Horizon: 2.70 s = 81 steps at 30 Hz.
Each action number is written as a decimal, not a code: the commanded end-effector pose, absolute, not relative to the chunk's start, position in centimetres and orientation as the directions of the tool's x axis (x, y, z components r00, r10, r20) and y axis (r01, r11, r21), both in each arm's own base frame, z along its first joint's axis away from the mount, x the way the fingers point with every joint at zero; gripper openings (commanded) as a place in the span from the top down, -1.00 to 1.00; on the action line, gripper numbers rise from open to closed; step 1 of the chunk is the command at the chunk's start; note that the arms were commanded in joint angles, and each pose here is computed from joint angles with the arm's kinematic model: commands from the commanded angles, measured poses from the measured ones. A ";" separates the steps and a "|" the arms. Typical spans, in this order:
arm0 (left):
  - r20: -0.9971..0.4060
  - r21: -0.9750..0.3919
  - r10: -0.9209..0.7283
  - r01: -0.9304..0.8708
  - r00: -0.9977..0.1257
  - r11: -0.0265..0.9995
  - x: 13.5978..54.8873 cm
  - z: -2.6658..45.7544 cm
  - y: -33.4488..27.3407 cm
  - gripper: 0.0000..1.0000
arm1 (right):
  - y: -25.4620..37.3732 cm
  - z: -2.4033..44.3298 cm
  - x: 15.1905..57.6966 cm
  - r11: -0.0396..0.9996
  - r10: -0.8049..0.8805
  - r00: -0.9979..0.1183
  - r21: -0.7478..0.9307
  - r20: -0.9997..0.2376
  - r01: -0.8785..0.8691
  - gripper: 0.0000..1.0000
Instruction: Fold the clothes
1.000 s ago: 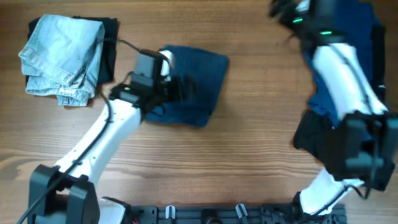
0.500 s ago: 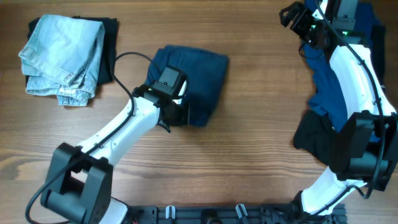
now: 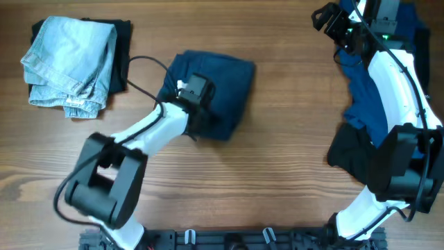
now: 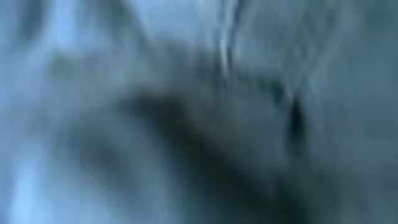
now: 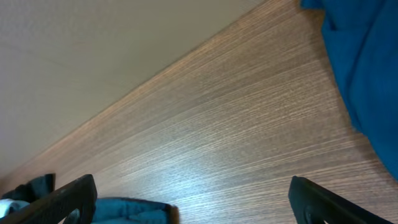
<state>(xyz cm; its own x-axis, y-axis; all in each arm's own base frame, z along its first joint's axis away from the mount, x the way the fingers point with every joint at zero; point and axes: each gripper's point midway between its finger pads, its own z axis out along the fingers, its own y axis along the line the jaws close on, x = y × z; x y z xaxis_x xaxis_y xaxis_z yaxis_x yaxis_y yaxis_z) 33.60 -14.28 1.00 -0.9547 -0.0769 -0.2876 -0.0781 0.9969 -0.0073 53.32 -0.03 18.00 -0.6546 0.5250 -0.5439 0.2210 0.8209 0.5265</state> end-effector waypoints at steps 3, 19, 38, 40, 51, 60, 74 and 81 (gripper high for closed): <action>-0.469 0.157 -0.110 -0.205 -0.876 0.966 38.2 -0.5 -10.5 0.80 | 0.3 17.5 53.3 0.824 0.511 -0.671 0.528 -0.537 0.206 -0.99; -0.858 -0.059 -0.224 -0.345 -0.462 0.937 51.8 7.7 0.1 0.26 | 0.3 17.3 53.1 0.832 0.498 -0.681 0.517 -0.538 0.200 -0.99; -0.603 -0.408 -0.263 0.008 -0.753 0.913 41.2 15.4 -11.7 -0.76 | 0.5 16.9 52.7 0.829 0.498 -0.697 0.519 -0.516 0.207 -1.00; -0.607 -0.345 -0.162 0.074 -0.778 0.936 40.3 14.5 -12.4 -0.80 | 0.7 16.9 52.7 0.827 0.495 -0.701 0.526 -0.513 0.198 -0.99; -0.403 -0.418 -0.312 -0.131 -0.860 0.899 39.6 8.9 -12.6 -0.92 | 1.5 16.8 52.4 0.849 0.441 -0.725 0.507 -0.528 0.148 -0.99; -0.279 -0.493 -0.452 -0.278 -0.847 0.825 40.0 7.1 -10.5 -0.99 | 1.5 16.7 52.3 0.859 0.422 -0.733 0.494 -0.534 0.135 -1.00; -0.198 -0.571 -0.466 -0.285 -0.863 0.770 42.0 2.1 -11.5 -0.99 | 1.6 16.7 52.3 0.859 0.422 -0.732 0.495 -0.534 0.134 -0.99; -0.189 -0.633 -0.427 -0.222 -0.884 0.741 42.7 0.9 -13.9 -1.00 | 1.5 16.7 52.3 0.859 0.422 -0.732 0.494 -0.534 0.135 -1.00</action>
